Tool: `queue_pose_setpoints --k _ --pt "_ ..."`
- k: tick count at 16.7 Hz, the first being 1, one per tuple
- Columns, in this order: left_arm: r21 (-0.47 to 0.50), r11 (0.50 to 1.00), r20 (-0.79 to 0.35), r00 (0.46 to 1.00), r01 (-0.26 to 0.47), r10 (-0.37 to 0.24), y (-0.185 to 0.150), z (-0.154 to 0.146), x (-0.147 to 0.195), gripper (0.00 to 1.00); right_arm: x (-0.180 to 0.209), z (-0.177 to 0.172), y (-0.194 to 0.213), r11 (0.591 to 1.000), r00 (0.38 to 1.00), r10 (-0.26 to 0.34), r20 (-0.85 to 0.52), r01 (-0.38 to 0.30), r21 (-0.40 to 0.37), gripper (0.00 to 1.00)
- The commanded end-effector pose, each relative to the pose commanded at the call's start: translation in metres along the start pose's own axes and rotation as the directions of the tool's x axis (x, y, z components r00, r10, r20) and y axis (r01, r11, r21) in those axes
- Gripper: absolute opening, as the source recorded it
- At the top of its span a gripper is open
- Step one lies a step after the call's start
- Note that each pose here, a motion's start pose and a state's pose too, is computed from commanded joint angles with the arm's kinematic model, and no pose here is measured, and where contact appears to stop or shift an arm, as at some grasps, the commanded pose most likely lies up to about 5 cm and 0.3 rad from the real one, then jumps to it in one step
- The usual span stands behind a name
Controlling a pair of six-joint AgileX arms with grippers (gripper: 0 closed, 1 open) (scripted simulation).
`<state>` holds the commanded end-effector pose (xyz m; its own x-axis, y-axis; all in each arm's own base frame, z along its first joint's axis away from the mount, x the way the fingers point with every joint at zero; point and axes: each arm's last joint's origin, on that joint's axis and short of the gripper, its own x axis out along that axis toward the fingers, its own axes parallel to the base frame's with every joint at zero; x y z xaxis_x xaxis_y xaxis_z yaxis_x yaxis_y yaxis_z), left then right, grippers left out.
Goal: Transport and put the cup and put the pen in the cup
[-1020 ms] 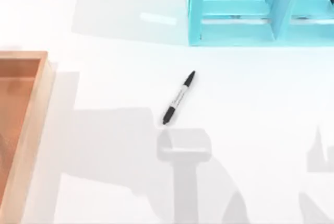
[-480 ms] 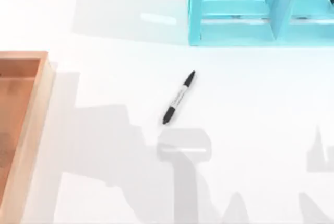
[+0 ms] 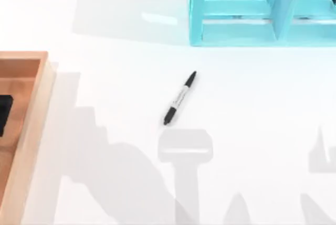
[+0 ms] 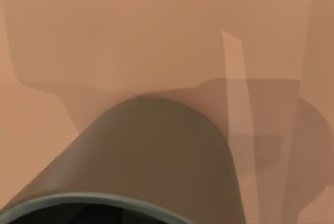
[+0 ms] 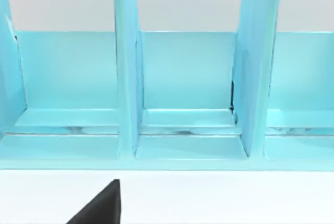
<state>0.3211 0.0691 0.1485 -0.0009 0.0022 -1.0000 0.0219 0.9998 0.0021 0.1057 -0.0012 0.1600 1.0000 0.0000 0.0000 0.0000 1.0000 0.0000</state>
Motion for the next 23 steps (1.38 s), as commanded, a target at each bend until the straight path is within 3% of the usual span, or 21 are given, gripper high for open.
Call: queue_pose_setpoints --k 2,15,23 --pt "0.0 1.0 0.0 1.0 0.0 0.0 0.0 0.0 0.0 1.0 0.0 0.0 0.0 1.0 1.0 0.0 0.0 0.0 0.0 1.0" --pt "0.0 1.0 0.0 1.0 0.0 0.0 0.0 0.0 0.0 0.02 0.0 0.0 0.0 1.0 1.0 0.0 0.0 0.0 0.0 1.0" --pt "0.0 1.0 0.0 1.0 0.0 0.0 0.0 0.0 0.0 0.0 0.0 0.0 0.0 1.0 1.0 0.0 0.0 0.0 0.0 1.0"
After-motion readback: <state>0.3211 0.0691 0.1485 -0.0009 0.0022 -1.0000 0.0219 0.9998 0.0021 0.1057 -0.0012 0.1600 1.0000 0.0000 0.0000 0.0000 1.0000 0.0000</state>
